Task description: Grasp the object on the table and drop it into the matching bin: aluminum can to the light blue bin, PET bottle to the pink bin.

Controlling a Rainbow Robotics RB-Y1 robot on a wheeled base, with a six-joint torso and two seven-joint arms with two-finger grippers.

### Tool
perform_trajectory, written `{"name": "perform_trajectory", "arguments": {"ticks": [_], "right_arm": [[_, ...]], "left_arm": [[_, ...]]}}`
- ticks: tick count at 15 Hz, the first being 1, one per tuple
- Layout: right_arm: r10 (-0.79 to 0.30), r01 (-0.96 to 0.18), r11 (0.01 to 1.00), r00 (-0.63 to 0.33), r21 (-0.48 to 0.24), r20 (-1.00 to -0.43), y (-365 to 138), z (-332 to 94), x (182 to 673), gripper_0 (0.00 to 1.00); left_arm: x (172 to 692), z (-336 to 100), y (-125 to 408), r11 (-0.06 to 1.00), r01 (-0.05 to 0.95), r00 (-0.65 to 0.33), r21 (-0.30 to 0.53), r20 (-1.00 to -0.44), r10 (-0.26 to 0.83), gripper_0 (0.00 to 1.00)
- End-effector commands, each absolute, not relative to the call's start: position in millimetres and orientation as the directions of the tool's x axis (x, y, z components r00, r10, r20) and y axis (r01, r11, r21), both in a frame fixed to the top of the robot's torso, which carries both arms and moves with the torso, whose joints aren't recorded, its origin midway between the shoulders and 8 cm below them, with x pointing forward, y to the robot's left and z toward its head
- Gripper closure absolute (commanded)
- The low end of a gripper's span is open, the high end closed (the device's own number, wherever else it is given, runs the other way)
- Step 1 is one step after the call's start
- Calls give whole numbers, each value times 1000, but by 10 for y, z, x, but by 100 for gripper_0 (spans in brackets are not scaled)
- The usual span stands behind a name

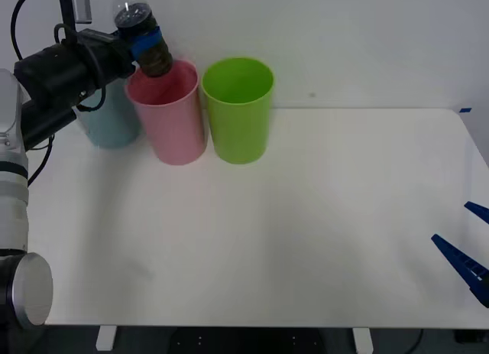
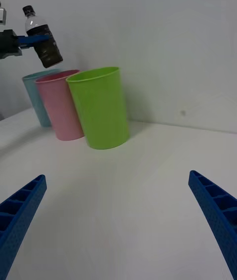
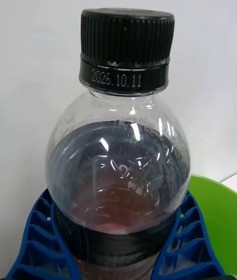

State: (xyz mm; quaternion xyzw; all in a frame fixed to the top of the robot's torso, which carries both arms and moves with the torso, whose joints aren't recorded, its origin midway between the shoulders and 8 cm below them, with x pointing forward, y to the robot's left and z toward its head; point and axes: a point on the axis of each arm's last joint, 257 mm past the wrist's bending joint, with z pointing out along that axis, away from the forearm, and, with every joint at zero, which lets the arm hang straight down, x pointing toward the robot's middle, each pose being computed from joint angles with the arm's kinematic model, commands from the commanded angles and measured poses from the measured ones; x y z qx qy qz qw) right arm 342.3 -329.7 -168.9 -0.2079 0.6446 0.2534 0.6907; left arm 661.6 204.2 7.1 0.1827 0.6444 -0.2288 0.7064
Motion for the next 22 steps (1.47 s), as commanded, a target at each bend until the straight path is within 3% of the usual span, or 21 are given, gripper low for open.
{"name": "perform_trajectory", "arguments": {"ticks": [1, 5, 6, 7, 8, 9, 22], "right_arm": [[82, -618, 785, 41, 39, -996, -3297, -1689, 3423, 0], [82, -618, 785, 41, 39, -996, -3297, -1689, 3423, 0], [82, -618, 785, 41, 39, -996, -3297, -1689, 3423, 0], [82, -618, 785, 41, 39, -996, -3297, -1689, 3423, 0], [82, -618, 785, 41, 39, -996, -3297, -1689, 3423, 0], [82, -618, 785, 41, 39, -996, -3297, -1689, 3423, 0], [82, -618, 785, 41, 39, -996, -3297, -1689, 3423, 0]], "left_arm": [[6628, 57, 1984, 829, 558, 67, -39, -994, -92, 100], [6623, 61, 1972, 827, 562, 70, -35, -994, -90, 97], [6619, 71, 1969, 825, 564, 71, -39, -993, -95, 88], [6616, 86, 1968, 824, 565, 75, -41, -992, -100, 69], [6608, 101, 1960, 821, 569, 76, -46, -991, -108, 21], [6607, 103, 1959, 821, 569, 76, -47, -991, -110, 0], [6303, -48, 2141, 775, 622, 70, -106, -979, -190, 0]]}}
